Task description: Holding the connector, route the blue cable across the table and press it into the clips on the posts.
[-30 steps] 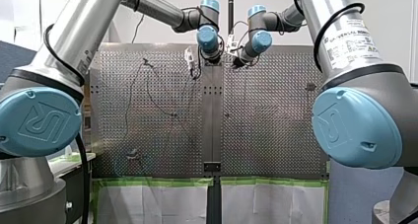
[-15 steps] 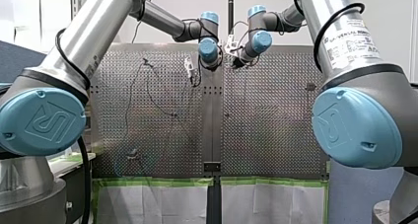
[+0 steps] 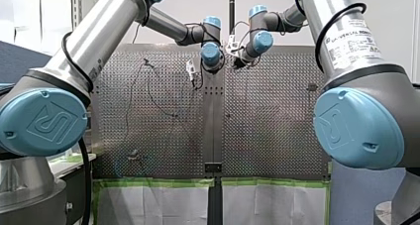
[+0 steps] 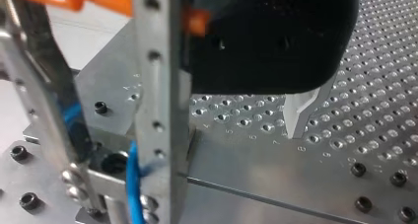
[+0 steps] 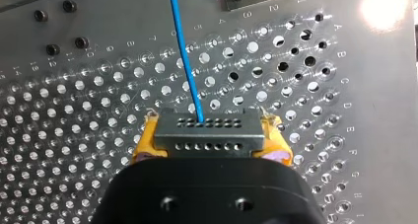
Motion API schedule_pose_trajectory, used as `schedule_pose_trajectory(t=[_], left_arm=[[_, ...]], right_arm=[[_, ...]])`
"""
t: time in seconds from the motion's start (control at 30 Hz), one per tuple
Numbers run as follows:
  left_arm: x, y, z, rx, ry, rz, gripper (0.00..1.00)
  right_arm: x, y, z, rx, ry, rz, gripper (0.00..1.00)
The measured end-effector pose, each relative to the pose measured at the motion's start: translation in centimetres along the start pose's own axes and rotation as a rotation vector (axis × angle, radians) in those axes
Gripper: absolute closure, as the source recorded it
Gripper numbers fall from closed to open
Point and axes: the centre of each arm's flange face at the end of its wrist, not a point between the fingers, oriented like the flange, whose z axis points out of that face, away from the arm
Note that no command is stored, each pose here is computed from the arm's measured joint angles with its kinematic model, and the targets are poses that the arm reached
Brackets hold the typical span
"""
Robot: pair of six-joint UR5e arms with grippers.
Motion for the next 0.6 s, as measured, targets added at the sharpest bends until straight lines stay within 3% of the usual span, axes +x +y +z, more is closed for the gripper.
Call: schedule_pose_trajectory(t=[0.03,0.07,0.1,0.13,0.17,0.2,0.23,0.4,0.6], left_arm=[[0.0,0.0,-0.1,-0.004,-0.001,0.001,0.32],[0.0,-0.1,-0.2,-0.011,-0.003,0.004,0.32],[0.0,-0.1,-0.2,-0.016,-0.005,0.006,0.47],[0.0,-0.1,-0.3,-0.022,-0.007,0.009,0.7],[0.0,-0.1,-0.4,-0.031,-0.011,0.013,0.7],[0.0,-0.1,-0.4,-0.038,-0.013,0.015,0.92],[0.0,-0.1,-0.5,-0.045,-0.015,0.017,1.0],[-0.1,0.1,-0.6,-0.07,-0.017,0.015,1.0],[0.3,0.3,-1.4,-0.101,0.012,0.021,1.0]], right_arm=[[0.0,0.0,0.0,0.0,0.0,0.0,1.0],[0.0,0.0,0.0,0.0,0.0,0.0,1.0],[0.0,0.0,0.0,0.0,0.0,0.0,1.0],[0.0,0.0,0.0,0.0,0.0,0.0,1.0],[0.0,0.0,0.0,0.0,0.0,0.0,1.0],[0.0,0.0,0.0,0.0,0.0,0.0,1.0],[0.0,0.0,0.0,0.0,0.0,0.0,1.0],[0.0,0.0,0.0,0.0,0.0,0.001,1.0],[-0.2,-0.1,0.0,0.001,-0.006,0.002,1.0]])
